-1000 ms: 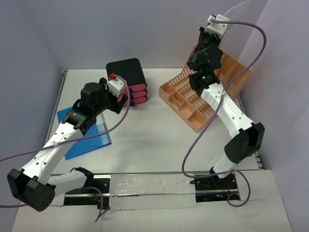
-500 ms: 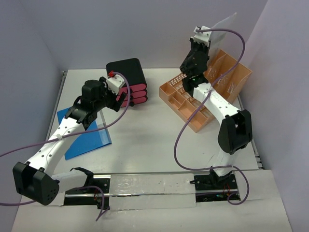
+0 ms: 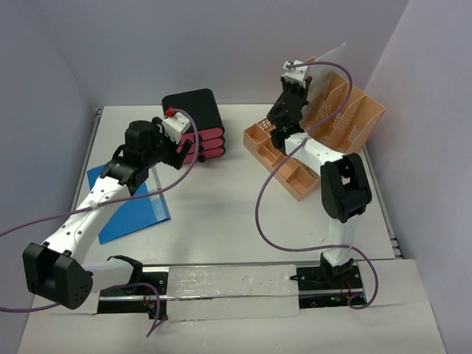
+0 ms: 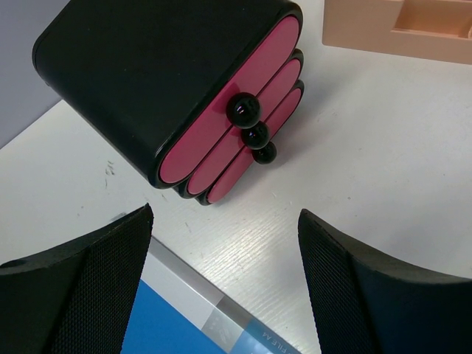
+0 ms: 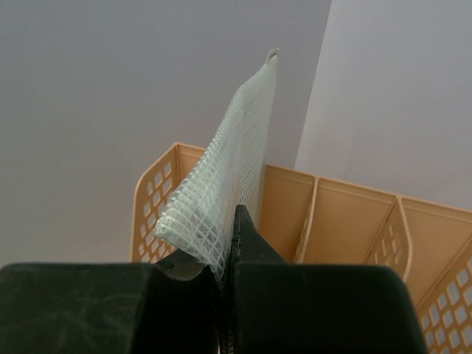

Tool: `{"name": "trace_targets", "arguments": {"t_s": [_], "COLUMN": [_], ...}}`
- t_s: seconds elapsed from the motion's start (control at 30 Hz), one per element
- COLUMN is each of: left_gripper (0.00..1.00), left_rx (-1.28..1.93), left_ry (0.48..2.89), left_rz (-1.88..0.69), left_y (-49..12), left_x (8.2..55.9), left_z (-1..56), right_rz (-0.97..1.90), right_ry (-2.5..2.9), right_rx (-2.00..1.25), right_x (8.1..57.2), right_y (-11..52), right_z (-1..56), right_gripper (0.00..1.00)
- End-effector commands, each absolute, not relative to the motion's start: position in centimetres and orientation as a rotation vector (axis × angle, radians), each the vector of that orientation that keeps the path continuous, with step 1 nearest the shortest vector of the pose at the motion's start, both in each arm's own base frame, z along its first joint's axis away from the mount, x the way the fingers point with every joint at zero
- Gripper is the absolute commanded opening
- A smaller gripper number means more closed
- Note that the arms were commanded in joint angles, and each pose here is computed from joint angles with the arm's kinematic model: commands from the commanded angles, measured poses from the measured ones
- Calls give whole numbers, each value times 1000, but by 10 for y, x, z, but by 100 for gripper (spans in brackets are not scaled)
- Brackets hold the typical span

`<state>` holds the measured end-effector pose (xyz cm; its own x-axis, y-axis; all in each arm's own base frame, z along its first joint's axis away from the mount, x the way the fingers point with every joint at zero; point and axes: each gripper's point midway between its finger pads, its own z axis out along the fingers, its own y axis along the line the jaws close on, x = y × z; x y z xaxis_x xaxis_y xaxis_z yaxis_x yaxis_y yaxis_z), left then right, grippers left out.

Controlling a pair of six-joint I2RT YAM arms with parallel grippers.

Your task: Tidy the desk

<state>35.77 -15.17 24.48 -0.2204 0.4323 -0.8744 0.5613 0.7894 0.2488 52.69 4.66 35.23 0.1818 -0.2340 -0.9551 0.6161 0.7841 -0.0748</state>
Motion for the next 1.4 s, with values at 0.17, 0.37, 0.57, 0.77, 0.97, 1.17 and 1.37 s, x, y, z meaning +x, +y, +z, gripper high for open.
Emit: {"name": "trace_targets", "arguments": {"t_s": [0.17, 0.37, 0.57, 0.77, 0.97, 1.17, 1.37], "left_gripper": [85, 86, 84, 73, 70, 67, 56], "left_rx": [744, 712, 815, 1182, 1368, 1409, 1425], "left_ry": [1842, 1876, 2006, 2161, 2094, 2002, 1987], "left_rz": [-162, -148, -42, 192, 178, 232, 364], "left_y": [-148, -129, -87, -38, -53, -69, -57], "left_x": [360, 354, 323, 255, 225, 216, 215], "left_z": [240, 237, 203, 125, 81, 69, 38], "right_rz": [-571, -499, -131, 193, 148, 136, 173], "right_ry": [1215, 1267, 1403, 1456, 1531, 1581, 1590], "right_rx": [513, 471, 448, 379, 251, 198, 194], "right_x": [518, 506, 476, 421, 395, 383, 374], "right_y": [34, 54, 96, 143, 190, 210, 218], "right_z": [338, 350, 384, 372, 347, 327, 317], "right_gripper": [8, 85, 95, 95, 95, 93, 92]}}
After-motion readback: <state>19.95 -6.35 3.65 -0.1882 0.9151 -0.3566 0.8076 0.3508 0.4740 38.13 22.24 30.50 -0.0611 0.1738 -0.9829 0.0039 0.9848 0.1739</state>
